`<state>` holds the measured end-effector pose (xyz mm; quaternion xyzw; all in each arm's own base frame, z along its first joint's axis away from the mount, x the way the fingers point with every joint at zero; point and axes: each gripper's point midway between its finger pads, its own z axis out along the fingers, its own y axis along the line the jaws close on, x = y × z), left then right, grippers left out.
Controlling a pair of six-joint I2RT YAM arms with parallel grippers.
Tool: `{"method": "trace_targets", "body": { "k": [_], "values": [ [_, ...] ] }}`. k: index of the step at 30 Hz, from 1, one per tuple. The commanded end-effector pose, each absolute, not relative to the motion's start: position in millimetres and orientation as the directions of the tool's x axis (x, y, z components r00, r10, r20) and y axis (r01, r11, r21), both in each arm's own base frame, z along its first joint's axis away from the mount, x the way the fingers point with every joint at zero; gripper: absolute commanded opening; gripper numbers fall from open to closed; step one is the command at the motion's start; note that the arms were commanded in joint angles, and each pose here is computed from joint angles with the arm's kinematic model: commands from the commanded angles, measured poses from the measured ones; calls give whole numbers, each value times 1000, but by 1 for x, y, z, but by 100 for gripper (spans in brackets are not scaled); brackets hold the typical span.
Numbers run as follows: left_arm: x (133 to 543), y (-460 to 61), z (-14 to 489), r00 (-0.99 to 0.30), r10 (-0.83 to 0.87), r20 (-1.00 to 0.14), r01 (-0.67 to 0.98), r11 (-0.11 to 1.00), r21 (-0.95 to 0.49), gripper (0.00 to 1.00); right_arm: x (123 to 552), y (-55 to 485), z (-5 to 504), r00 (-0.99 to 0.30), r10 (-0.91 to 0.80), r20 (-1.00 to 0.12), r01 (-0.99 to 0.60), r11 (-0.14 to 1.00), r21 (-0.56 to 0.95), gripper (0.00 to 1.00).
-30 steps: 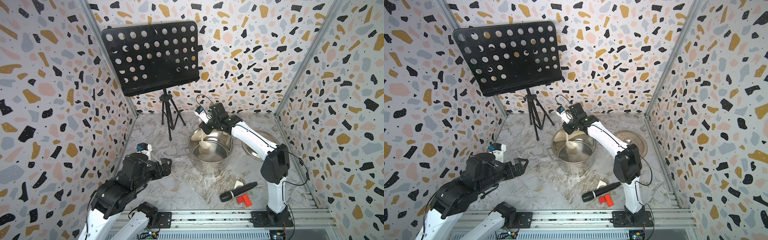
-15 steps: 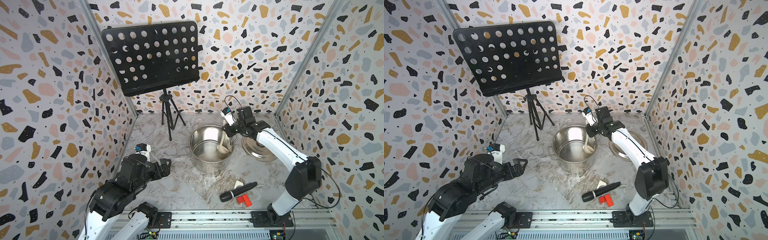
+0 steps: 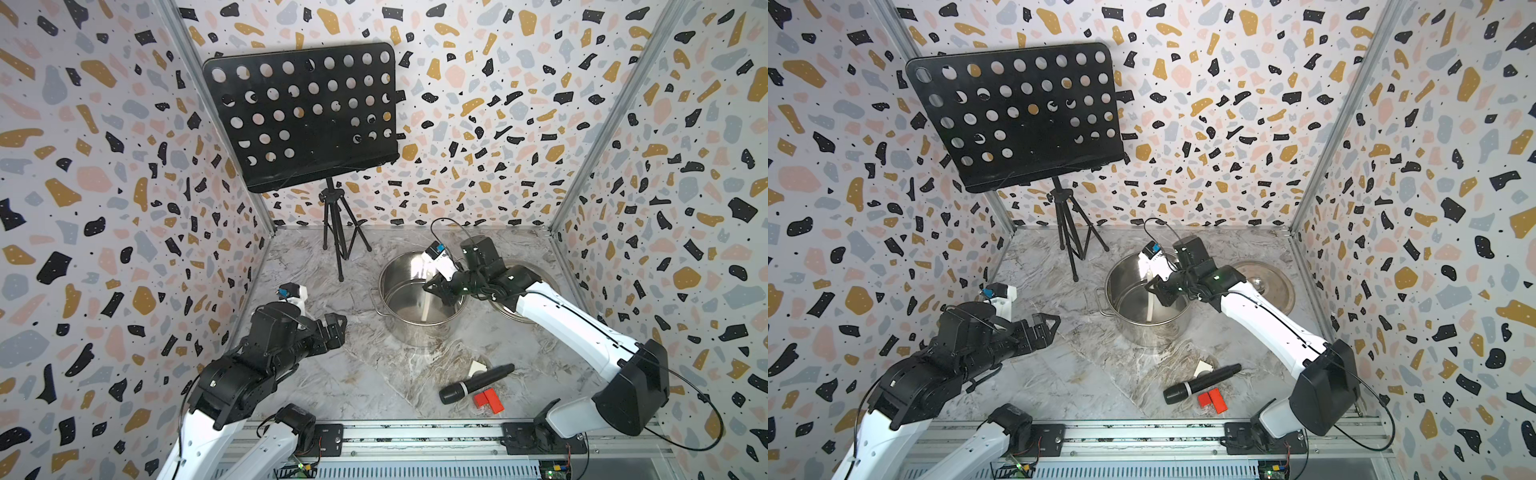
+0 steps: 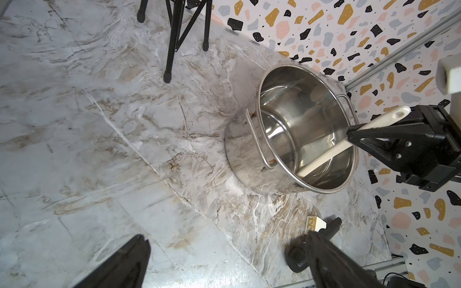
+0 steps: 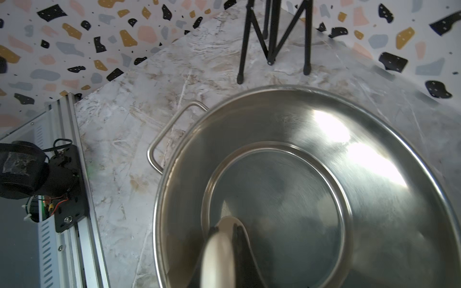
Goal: Stir the soup with a spoon
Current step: Stir the soup in the pan with a stick.
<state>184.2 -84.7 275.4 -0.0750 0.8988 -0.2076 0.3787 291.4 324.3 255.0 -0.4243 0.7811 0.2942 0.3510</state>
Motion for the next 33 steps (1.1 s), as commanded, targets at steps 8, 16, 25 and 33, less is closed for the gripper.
{"method": "trace_targets", "body": {
  "k": [8, 16, 25, 33],
  "values": [
    [176, -83, 277, -693, -292, -659, 41, 897, -441, 99, 348, 385, 267, -336, -459, -822, -865, 496, 77, 0],
    [165, -101, 270, -743, -191, -641, 160, 880, -447, 100, 407, 366, 275, -361, -424, -830, -793, 609, 34, 0],
    [168, -135, 255, -770, -42, -637, 338, 819, -463, 99, 444, 288, 280, -443, -345, -827, -674, 737, 53, 0],
    [184, -131, 257, -705, 22, -709, 386, 850, -358, 99, 405, 241, 263, -481, -391, -785, -688, 723, 62, 0]
  ]
}}
